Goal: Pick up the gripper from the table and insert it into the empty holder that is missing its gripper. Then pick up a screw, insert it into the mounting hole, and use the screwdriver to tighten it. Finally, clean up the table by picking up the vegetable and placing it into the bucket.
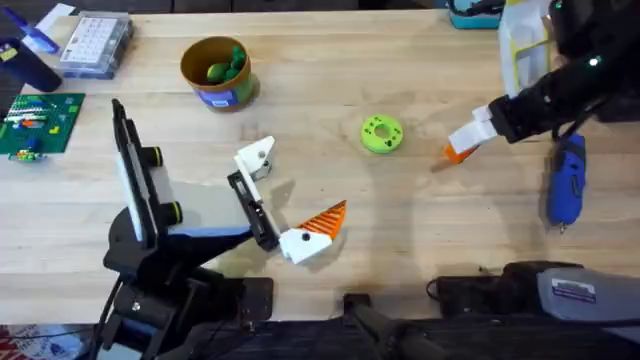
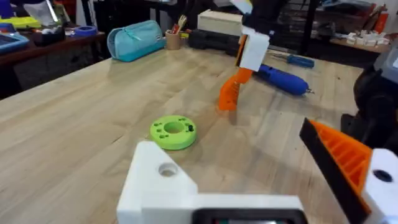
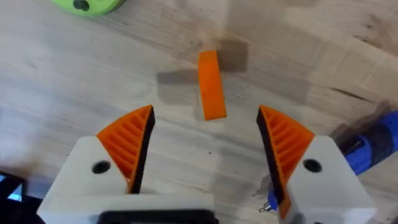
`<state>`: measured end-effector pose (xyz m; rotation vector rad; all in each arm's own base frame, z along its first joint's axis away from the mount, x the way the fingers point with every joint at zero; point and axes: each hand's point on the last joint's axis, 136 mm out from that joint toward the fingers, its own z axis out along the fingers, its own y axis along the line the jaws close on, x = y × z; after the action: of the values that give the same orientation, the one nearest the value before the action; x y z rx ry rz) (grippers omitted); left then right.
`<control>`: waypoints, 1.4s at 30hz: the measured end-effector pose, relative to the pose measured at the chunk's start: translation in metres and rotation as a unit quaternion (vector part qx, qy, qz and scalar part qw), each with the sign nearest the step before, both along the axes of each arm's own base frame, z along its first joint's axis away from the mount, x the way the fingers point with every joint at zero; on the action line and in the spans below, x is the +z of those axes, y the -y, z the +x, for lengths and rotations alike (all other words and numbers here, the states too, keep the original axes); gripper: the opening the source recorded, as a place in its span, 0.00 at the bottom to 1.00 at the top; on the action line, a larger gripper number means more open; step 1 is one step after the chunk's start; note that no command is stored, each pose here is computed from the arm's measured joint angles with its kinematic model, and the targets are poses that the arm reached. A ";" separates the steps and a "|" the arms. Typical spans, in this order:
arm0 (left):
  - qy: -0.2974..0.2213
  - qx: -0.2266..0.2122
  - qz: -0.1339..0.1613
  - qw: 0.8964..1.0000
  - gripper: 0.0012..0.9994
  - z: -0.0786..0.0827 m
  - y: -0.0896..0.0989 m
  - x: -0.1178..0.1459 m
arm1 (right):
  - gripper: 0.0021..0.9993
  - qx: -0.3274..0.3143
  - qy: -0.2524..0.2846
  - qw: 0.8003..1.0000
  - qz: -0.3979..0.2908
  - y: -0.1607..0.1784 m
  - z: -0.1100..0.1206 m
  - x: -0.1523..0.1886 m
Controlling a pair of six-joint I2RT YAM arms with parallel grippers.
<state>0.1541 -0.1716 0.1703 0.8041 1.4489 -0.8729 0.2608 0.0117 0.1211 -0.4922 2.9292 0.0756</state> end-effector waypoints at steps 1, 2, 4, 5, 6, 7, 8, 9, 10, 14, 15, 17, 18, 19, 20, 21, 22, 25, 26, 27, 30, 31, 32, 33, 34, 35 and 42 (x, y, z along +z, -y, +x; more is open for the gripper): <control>0.000 0.000 0.000 1.000 0.99 0.000 0.000 0.000 | 0.96 0.001 -0.002 1.000 0.000 0.000 0.001 -0.002; 0.000 0.000 0.000 1.000 0.99 0.000 0.000 0.000 | 0.96 0.002 -0.006 1.000 -0.002 0.001 0.001 -0.004; 0.000 0.000 0.000 1.000 0.99 0.000 0.000 0.000 | 0.96 0.002 -0.016 1.000 -0.005 0.002 0.001 -0.009; 0.000 0.000 0.000 1.000 0.99 0.000 0.000 0.000 | 0.96 0.002 -0.021 1.000 -0.007 0.002 0.001 -0.011; 0.000 0.000 0.000 1.000 0.99 0.000 0.000 0.000 | 0.96 0.002 -0.025 1.000 -0.008 0.003 0.002 -0.014; 0.000 0.000 0.000 1.000 0.99 0.000 0.000 0.000 | 0.96 0.003 -0.028 1.000 -0.008 0.003 0.003 -0.017; 0.000 0.000 0.000 1.000 0.99 0.000 0.000 0.000 | 0.96 0.003 -0.034 0.999 -0.009 0.003 0.004 -0.020; 0.000 0.000 0.000 1.000 0.99 0.000 0.000 0.000 | 0.96 0.003 -0.040 0.999 -0.010 0.003 0.004 -0.023; 0.000 0.000 0.000 1.000 0.99 0.000 0.000 0.000 | 0.96 0.002 -0.046 0.999 -0.011 0.004 0.004 -0.026; 0.000 0.000 0.000 1.000 0.99 0.000 0.000 0.000 | 0.91 0.004 -0.063 0.998 -0.012 0.004 0.005 -0.037; 0.000 0.000 0.000 1.000 0.99 0.000 0.000 0.000 | 0.81 0.004 -0.069 0.998 -0.012 0.004 0.006 -0.041; 0.000 0.000 0.000 1.000 0.99 0.000 0.000 0.000 | 0.74 0.005 -0.065 0.998 -0.012 0.004 0.008 -0.042; 0.000 0.000 0.000 1.000 0.99 0.000 0.000 0.000 | 0.68 0.004 -0.064 0.998 -0.012 0.004 0.009 -0.043; 0.000 0.000 0.000 1.000 0.99 0.000 0.000 0.000 | 0.63 0.005 -0.064 0.998 -0.012 0.004 0.009 -0.043; 0.000 0.000 0.000 1.000 0.99 0.000 0.000 0.000 | 0.59 0.005 -0.064 0.998 -0.012 0.004 0.009 -0.043; 0.000 0.000 0.000 1.000 0.99 0.000 0.000 0.000 | 0.54 0.005 -0.064 0.998 -0.012 0.004 0.009 -0.043; 0.000 0.000 0.000 1.000 0.99 0.000 0.000 0.000 | 0.51 0.005 -0.064 0.998 -0.012 0.004 0.009 -0.043; 0.000 0.000 0.000 1.000 0.99 0.000 0.000 0.000 | 0.41 0.004 -0.064 0.998 -0.012 0.004 0.009 -0.043; 0.000 0.000 0.000 1.000 0.99 0.000 0.000 0.000 | 0.36 0.005 -0.064 0.998 -0.012 0.004 0.009 -0.043; 0.000 0.000 0.000 1.000 0.99 0.000 0.000 0.000 | 0.30 0.005 -0.064 0.998 -0.012 0.004 0.009 -0.043; 0.000 0.000 0.000 1.000 0.99 0.000 0.000 0.000 | 0.03 0.005 -0.063 0.998 -0.014 0.005 0.010 -0.043; 0.000 0.000 0.000 1.000 0.99 0.000 0.000 0.000 | 0.01 0.005 -0.062 0.998 -0.014 0.005 0.010 -0.043; 0.000 0.000 0.000 1.000 0.99 0.000 0.000 0.000 | 0.01 0.005 -0.062 0.998 -0.014 0.005 0.010 -0.043; 0.000 0.000 0.000 1.000 0.99 0.000 0.000 0.000 | 0.01 0.005 -0.062 0.998 -0.014 0.005 0.010 -0.042; 0.000 0.000 0.000 1.000 0.99 0.000 0.000 0.000 | 0.01 0.005 -0.061 0.998 -0.014 0.005 0.010 -0.042; 0.000 0.000 0.000 1.000 0.99 0.000 0.000 0.000 | 0.01 0.005 -0.060 0.998 -0.014 0.005 0.010 -0.041; 0.000 0.000 0.000 1.000 0.99 0.000 0.000 0.000 | 0.01 -0.004 -0.014 1.000 -0.011 0.004 0.011 -0.016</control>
<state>0.1541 -0.1716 0.1703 0.8041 1.4489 -0.8729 0.2714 0.0075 0.1050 -0.4854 2.9623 0.0492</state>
